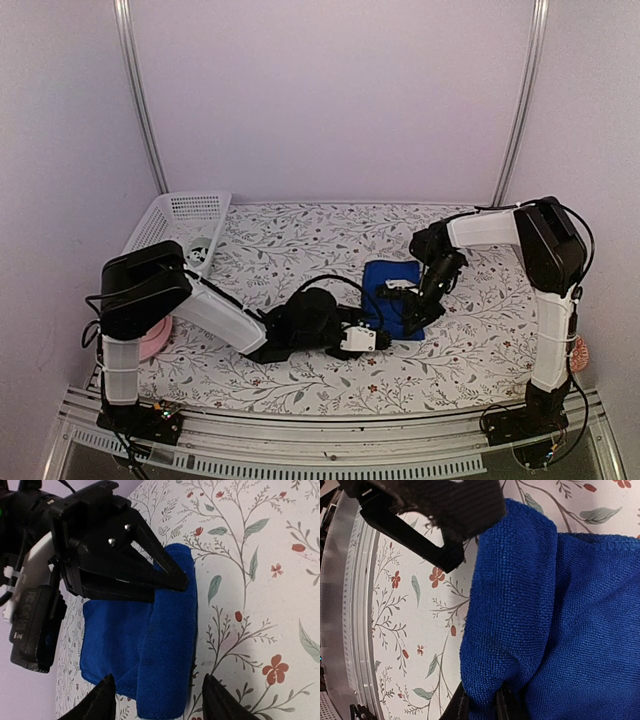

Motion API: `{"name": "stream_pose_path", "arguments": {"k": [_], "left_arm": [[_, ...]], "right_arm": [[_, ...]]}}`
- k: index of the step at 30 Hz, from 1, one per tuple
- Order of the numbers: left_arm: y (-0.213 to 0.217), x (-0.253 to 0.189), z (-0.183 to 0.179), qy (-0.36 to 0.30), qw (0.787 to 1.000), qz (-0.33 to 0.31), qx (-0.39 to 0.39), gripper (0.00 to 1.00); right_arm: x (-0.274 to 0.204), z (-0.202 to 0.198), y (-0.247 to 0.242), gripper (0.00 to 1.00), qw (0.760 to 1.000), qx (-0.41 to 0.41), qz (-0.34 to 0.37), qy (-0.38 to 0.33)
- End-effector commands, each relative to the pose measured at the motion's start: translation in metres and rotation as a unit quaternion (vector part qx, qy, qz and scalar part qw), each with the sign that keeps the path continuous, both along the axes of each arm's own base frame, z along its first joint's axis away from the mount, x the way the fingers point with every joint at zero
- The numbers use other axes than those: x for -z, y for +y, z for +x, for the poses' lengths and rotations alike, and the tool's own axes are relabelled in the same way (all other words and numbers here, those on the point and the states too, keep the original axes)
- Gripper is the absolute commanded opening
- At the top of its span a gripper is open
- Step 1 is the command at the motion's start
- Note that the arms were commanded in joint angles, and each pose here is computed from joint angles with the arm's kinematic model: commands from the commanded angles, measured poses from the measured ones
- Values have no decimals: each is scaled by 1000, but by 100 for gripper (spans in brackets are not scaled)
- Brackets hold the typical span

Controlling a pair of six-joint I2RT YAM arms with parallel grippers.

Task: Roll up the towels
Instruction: Roll the towel at the center of the board.

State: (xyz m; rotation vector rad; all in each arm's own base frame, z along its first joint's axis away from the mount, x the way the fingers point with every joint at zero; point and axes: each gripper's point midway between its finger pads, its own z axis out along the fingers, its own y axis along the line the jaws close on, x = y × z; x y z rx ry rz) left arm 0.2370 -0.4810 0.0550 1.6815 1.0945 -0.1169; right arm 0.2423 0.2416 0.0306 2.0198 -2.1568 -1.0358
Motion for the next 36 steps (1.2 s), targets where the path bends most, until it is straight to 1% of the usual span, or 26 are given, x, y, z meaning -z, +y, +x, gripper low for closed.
{"name": "stream_pose_path", "arguments": {"k": [1, 4, 7, 10, 14, 17, 20, 24, 28, 29, 32, 36], "left_arm": [[-7, 6, -15, -21, 999, 11, 34, 58], [-9, 13, -15, -25, 999, 19, 33, 57], [-11, 18, -14, -24, 999, 23, 34, 52], [-14, 22, -16, -21, 999, 26, 39, 51], [-16, 29, -8, -27, 999, 31, 21, 51], [-17, 35, -1, -30, 999, 36, 7, 49], [-16, 42, -2, -28, 998, 47, 11, 40], [-16, 48, -6, -19, 998, 58, 20, 20], [-15, 52, -8, -5, 997, 70, 21, 2], [-15, 52, -9, 2, 997, 71, 20, 0], [-15, 51, -10, 24, 997, 73, 16, 0], [-14, 53, -13, 60, 995, 85, 12, 0]], "right_arm": [[3, -14, -7, 22, 998, 10, -11, 61], [8, -14, -10, 22, 997, 16, -16, 69], [10, -13, -12, 22, 997, 20, -19, 70], [11, -11, -13, 22, 997, 25, -20, 71], [11, -9, -15, 23, 997, 29, -20, 71], [12, -9, -16, 23, 997, 30, -21, 70], [14, -8, -17, 23, 997, 30, -24, 68], [14, -5, -19, 24, 997, 34, -27, 67], [6, 1, -19, 30, 998, 35, -25, 44], [2, 3, -19, 32, 999, 34, -22, 34], [-14, 8, -18, 38, 999, 33, -9, -4], [-32, 19, -21, 47, 996, 31, 4, -86]]}}
